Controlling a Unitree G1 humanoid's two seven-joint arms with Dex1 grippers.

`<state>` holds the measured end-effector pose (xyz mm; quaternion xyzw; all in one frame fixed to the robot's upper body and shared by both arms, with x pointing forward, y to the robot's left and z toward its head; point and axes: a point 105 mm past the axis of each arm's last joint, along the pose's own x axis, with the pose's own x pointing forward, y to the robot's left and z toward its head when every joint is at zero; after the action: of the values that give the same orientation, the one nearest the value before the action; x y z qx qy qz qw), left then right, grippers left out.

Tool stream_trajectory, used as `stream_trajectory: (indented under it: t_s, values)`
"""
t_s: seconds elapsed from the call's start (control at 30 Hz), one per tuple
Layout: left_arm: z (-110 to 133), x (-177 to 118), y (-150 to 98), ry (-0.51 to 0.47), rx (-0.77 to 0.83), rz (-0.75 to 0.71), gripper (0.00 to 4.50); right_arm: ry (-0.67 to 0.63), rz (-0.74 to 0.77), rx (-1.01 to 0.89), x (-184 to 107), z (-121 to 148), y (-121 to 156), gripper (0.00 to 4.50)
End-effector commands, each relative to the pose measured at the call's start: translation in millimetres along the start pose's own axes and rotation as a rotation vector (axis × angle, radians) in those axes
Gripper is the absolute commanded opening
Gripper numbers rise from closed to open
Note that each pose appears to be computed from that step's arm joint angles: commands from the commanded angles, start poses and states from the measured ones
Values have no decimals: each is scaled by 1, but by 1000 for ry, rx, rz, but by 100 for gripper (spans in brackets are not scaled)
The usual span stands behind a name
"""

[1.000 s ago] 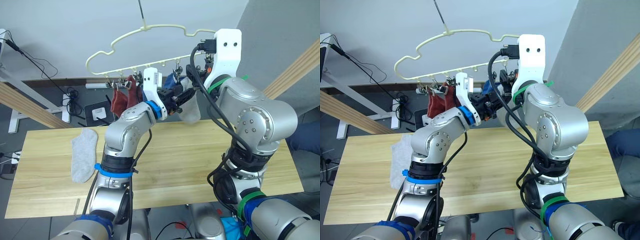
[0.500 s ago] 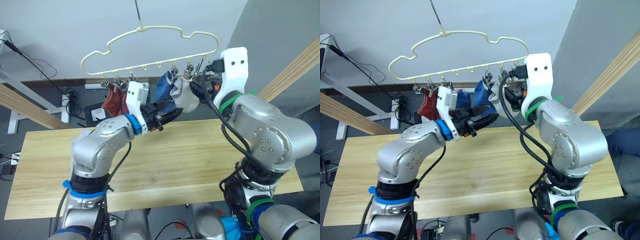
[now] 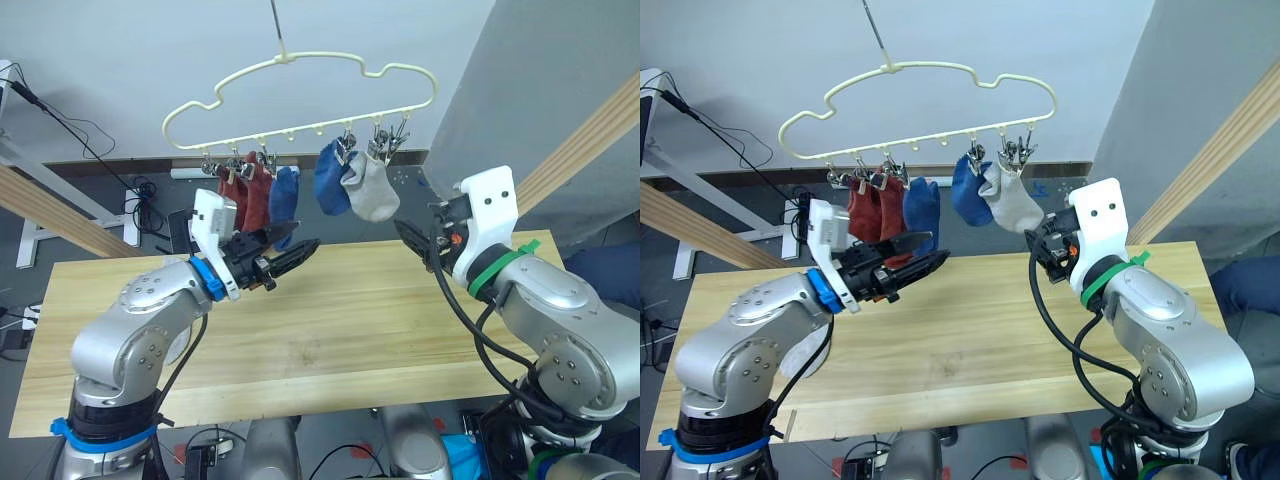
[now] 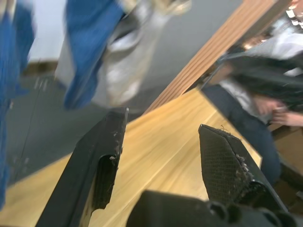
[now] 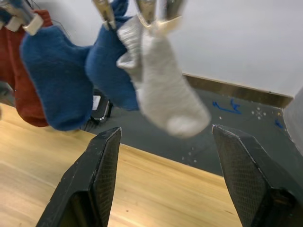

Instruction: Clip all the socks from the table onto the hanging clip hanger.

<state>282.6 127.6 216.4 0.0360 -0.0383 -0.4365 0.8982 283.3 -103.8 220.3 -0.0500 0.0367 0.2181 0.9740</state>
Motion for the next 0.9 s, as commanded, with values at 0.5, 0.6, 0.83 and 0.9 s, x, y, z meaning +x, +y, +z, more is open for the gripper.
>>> stream_trajectory:
  t_s: [0.5, 0.6, 0.83, 0.9]
  values:
    - [81, -16, -29, -163, 220, -230, 275, -112, -111, 6, 11, 19, -11, 316]
    - [80, -15, -30, -131, 213, -266, 275, -150, -134, 1, 15, 32, -9, 316]
    - [78, -12, -26, -113, 211, -264, 279, -187, -180, -5, 19, 46, -12, 264]
    - [78, -11, -26, -115, 211, -268, 279, -188, -166, 5, 20, 47, -10, 197]
